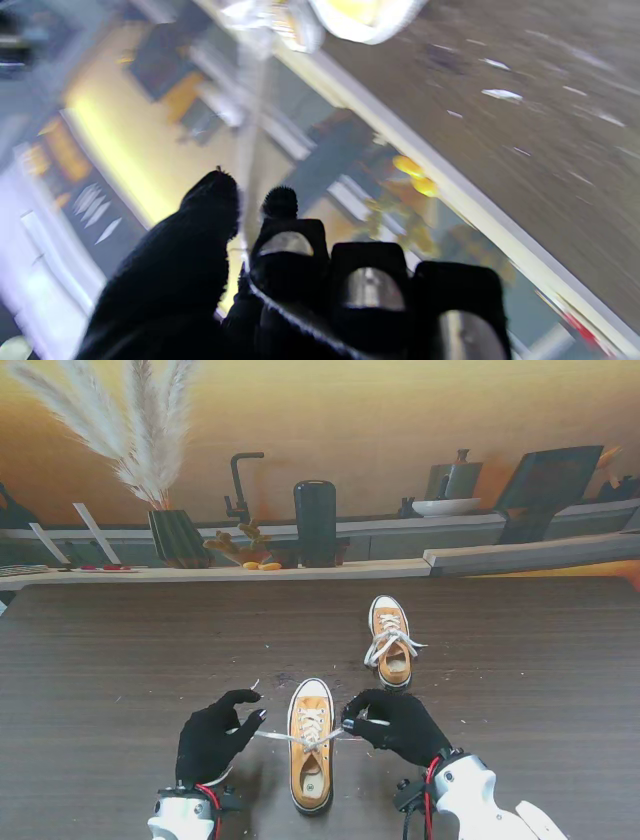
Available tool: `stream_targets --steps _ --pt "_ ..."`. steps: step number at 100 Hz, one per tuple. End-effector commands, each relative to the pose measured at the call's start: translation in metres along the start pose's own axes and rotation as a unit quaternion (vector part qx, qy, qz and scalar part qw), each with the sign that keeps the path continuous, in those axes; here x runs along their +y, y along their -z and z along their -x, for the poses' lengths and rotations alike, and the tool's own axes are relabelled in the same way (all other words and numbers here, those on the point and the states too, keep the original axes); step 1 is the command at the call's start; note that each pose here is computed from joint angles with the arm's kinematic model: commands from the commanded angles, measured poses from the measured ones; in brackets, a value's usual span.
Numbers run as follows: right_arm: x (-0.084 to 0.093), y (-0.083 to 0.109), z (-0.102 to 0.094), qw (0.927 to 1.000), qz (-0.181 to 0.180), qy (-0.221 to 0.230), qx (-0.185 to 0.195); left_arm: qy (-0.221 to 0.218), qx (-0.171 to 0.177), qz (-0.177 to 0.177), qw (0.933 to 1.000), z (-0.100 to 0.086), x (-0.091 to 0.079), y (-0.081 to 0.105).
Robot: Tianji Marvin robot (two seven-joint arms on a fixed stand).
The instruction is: Tie the shoelaces into a bow on the shoes
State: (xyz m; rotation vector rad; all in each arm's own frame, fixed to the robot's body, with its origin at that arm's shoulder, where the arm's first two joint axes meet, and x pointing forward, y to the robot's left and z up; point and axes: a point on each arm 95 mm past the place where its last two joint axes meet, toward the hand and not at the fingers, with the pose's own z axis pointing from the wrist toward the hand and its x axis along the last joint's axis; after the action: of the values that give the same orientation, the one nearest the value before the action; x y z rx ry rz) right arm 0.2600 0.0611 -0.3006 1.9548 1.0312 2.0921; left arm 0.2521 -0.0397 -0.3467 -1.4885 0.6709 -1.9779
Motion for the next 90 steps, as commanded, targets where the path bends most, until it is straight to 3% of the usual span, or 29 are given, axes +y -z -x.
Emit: stream_targets --steps 1,11,22,48,65,90 --pt "0.000 0.000 -0.009 0.9999 0.001 -0.005 0.011 0.051 0.017 0.035 0.9979 -0.010 -0.001 -0.001" --pt "0.002 0.001 -0.014 0.9998 0.009 -0.001 0.017 0.124 0.036 0.076 0.9887 -0.018 0.000 0.000" --pt "0.002 0.001 -0.018 0.9996 0.014 -0.002 0.022 0.149 0.058 0.111 0.9810 -0.024 0.004 0.001" --pt "-0.005 0.002 -0.028 0.9991 0.009 0.002 0.042 0.148 0.087 0.183 0.9680 -0.036 0.022 -0.001" --pt "-0.008 0.004 -0.032 0.9987 0.002 0.003 0.051 0.137 0.093 0.193 0.9670 -0.040 0.037 -0.004" --pt "-0.014 0.008 -0.037 0.9977 -0.004 -0.001 0.068 0.160 0.100 0.236 0.9533 -0.043 0.057 -0.010"
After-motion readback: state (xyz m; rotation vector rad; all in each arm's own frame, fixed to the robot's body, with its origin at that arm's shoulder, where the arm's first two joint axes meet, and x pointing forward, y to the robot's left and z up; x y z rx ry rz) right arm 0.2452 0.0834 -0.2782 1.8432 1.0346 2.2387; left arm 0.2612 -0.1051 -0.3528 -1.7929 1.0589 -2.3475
